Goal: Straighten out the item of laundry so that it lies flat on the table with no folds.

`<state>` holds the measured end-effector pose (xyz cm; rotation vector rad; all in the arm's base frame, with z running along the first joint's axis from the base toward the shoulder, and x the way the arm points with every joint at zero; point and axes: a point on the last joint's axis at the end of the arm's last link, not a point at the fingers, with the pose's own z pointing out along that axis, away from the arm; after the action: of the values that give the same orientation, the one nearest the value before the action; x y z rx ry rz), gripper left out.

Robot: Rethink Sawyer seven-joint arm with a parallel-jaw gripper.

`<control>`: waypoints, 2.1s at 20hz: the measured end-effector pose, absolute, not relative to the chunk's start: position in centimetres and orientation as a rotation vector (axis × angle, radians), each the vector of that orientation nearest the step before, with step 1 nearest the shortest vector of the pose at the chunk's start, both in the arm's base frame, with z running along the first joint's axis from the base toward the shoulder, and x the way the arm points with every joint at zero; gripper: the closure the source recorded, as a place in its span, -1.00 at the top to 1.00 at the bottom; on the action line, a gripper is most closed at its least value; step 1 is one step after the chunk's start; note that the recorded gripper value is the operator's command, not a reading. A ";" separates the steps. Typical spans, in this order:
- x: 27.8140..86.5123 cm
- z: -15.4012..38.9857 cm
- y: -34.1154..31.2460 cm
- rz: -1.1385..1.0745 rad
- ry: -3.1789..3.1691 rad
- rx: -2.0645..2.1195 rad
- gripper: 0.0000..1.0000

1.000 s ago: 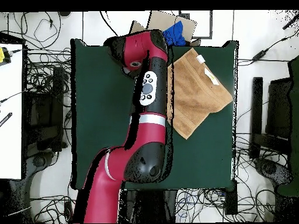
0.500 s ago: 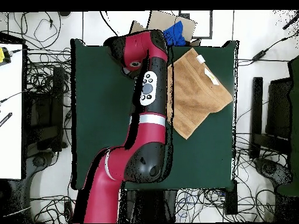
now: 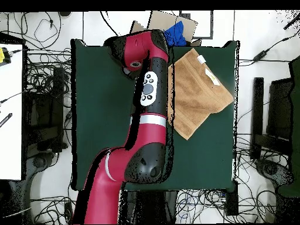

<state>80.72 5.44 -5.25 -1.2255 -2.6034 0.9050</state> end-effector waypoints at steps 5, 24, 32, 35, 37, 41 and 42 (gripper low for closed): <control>80.9 -4.8 5.4 0.904 -2.607 -1.232 -1.00; 81.8 -2.5 5.6 0.906 -2.621 -1.254 -1.00; 81.2 -0.9 5.6 0.907 -2.573 -1.289 -1.00; 81.0 0.5 5.6 0.901 -2.545 -1.315 -1.00; 80.7 1.9 5.7 0.883 -2.520 -1.342 -1.00; 80.1 5.2 6.0 0.824 -2.475 -1.395 -1.00; 80.0 5.9 6.1 0.808 -2.467 -1.406 -1.00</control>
<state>79.96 6.09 5.92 -1.4061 -2.4671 0.8083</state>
